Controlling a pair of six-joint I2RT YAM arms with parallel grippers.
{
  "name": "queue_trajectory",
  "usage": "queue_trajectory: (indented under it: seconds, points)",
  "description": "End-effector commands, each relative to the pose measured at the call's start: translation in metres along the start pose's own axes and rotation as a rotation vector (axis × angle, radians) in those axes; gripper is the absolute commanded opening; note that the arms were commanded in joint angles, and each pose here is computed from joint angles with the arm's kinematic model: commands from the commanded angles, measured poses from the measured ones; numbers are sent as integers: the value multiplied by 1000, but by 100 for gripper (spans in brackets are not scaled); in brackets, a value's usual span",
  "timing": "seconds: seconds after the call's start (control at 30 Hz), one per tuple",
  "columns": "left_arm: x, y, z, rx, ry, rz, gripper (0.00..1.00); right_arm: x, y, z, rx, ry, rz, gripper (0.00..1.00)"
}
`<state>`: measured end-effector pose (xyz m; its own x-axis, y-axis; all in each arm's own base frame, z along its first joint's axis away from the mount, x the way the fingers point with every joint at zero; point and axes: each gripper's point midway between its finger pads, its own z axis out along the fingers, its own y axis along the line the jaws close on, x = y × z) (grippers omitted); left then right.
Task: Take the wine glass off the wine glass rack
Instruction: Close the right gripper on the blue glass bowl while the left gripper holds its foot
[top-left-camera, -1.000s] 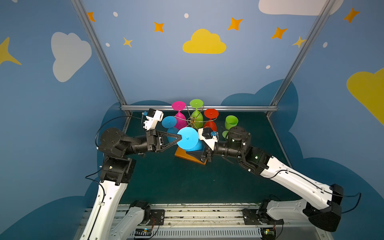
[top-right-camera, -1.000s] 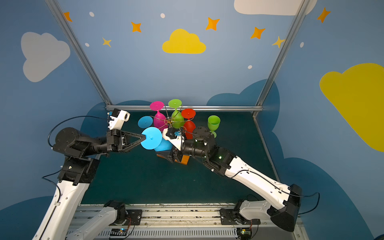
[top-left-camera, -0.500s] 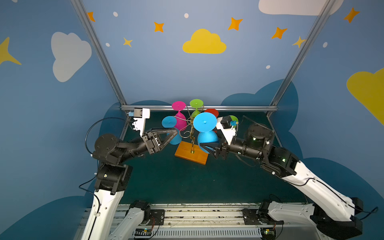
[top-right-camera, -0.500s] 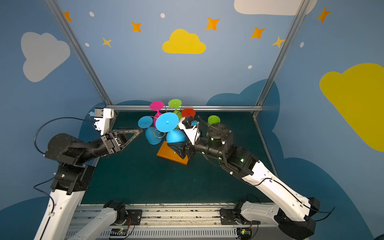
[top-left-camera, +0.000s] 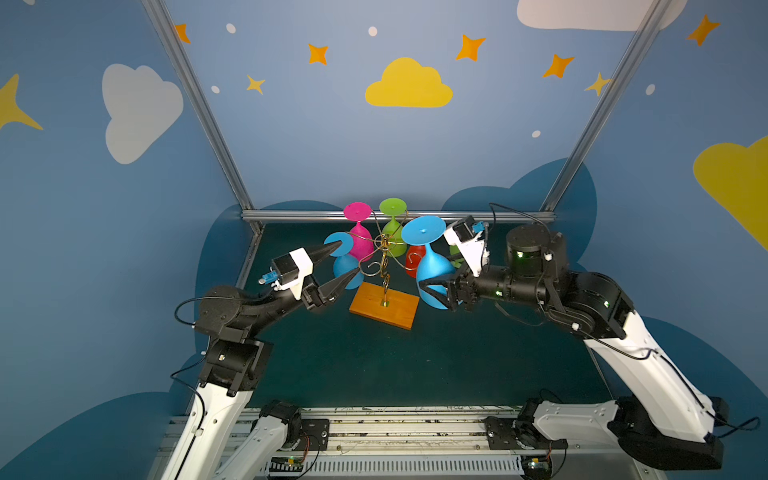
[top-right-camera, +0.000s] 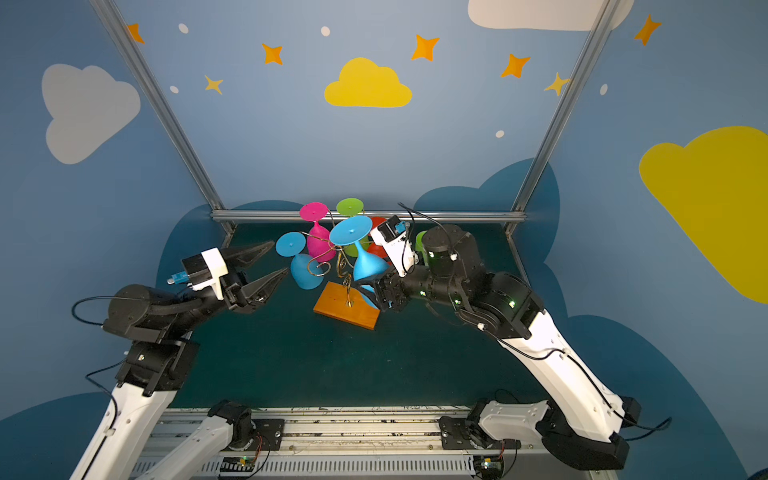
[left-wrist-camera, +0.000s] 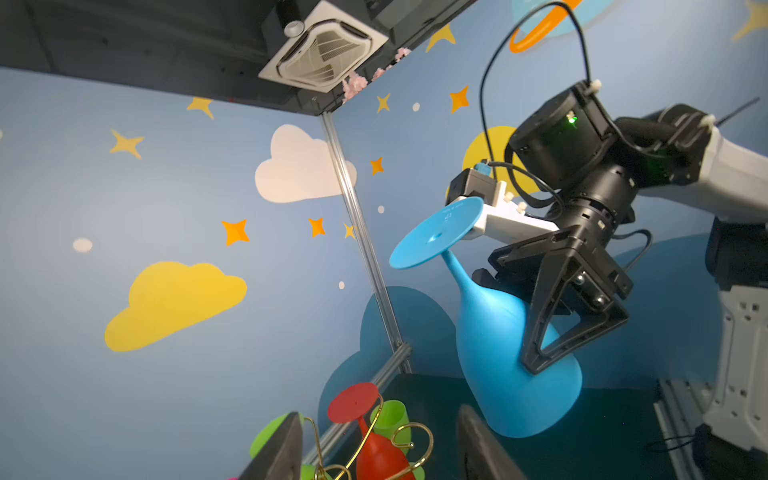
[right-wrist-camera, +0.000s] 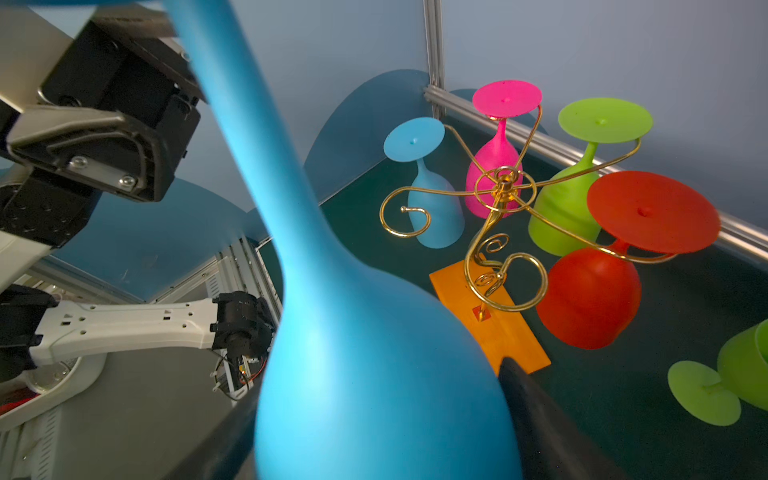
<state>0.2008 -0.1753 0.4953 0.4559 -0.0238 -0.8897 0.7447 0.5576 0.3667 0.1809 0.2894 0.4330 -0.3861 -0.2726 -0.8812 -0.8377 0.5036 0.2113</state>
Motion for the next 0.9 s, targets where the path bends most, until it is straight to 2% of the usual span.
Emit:
queue_trajectory:
  seconds: [0.0,0.37,0.57,0.73,0.87]
  points:
    - [-13,-3,7,42,-55,219,55,7,7,2,-43,52,23,30]
    - [1,-4,34,114,-68,258,52,11,20,33,-121,121,38,27]
    - [7,4,46,95,-62,264,50,17,24,49,-145,167,44,26]
    - [15,0,50,127,-42,250,40,20,26,57,-158,185,50,26]
    - [21,-1,48,124,-20,249,28,19,28,58,-162,183,52,25]
